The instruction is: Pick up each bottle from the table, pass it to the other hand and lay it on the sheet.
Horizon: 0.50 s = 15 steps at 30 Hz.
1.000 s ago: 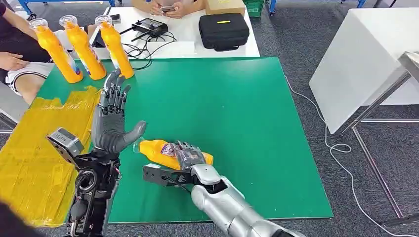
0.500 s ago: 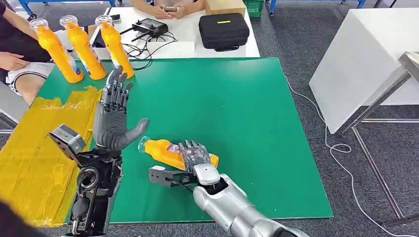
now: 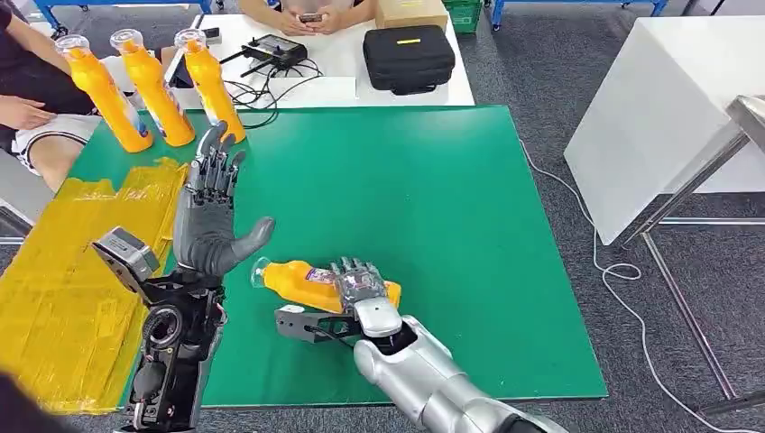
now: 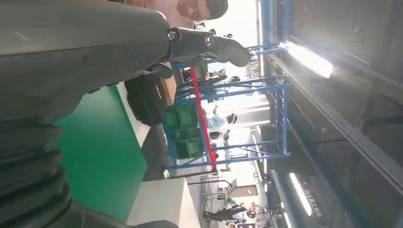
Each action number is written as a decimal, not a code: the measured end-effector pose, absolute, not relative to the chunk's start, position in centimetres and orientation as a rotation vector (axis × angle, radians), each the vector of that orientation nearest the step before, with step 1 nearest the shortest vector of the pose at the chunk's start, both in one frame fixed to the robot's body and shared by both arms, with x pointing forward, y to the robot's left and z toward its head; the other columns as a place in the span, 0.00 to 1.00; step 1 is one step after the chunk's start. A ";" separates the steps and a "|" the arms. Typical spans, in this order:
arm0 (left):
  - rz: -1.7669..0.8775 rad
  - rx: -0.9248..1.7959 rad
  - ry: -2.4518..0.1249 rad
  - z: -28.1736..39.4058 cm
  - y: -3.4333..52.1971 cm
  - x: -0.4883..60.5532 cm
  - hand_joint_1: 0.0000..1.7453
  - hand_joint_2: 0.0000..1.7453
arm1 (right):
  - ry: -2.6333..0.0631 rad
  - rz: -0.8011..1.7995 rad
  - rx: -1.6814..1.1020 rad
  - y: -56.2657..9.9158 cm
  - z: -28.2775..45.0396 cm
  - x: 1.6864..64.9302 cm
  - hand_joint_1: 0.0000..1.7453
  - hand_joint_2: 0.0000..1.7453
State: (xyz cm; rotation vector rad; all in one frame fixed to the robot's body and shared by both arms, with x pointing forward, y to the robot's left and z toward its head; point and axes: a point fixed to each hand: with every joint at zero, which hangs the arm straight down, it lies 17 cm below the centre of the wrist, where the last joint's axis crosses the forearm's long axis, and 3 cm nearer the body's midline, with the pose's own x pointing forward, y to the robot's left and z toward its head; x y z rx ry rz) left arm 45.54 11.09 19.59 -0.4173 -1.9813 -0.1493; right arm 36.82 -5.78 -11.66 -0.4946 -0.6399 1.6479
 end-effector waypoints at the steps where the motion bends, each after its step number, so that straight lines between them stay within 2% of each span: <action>1: -0.149 -0.418 -1.981 19.6 11.1 45.5 0.00 1.00 | -0.640 1.648 -0.495 -5.8 -11.7 36.8 0.00 1.00; 2: -0.148 -0.418 -1.981 19.6 11.1 45.5 0.00 1.00 | -0.639 1.649 -0.495 -5.8 -11.7 36.8 0.30 1.00; 3: -0.148 -0.419 -1.981 19.6 11.0 45.5 0.00 1.00 | -0.637 1.651 -0.495 -5.8 -11.7 36.8 0.83 1.00; 4: -0.148 -0.419 -1.981 19.6 11.0 45.5 0.00 1.00 | -0.634 1.654 -0.495 -5.9 -11.7 36.8 0.92 1.00; 6: -0.150 -0.421 -1.980 19.6 11.0 45.5 0.00 1.00 | -0.633 1.658 -0.499 -6.0 -11.7 36.8 1.00 1.00; 15: -0.152 -0.430 -1.972 19.4 10.7 45.6 0.00 1.00 | -0.649 1.655 -0.507 -6.4 -11.5 37.5 1.00 1.00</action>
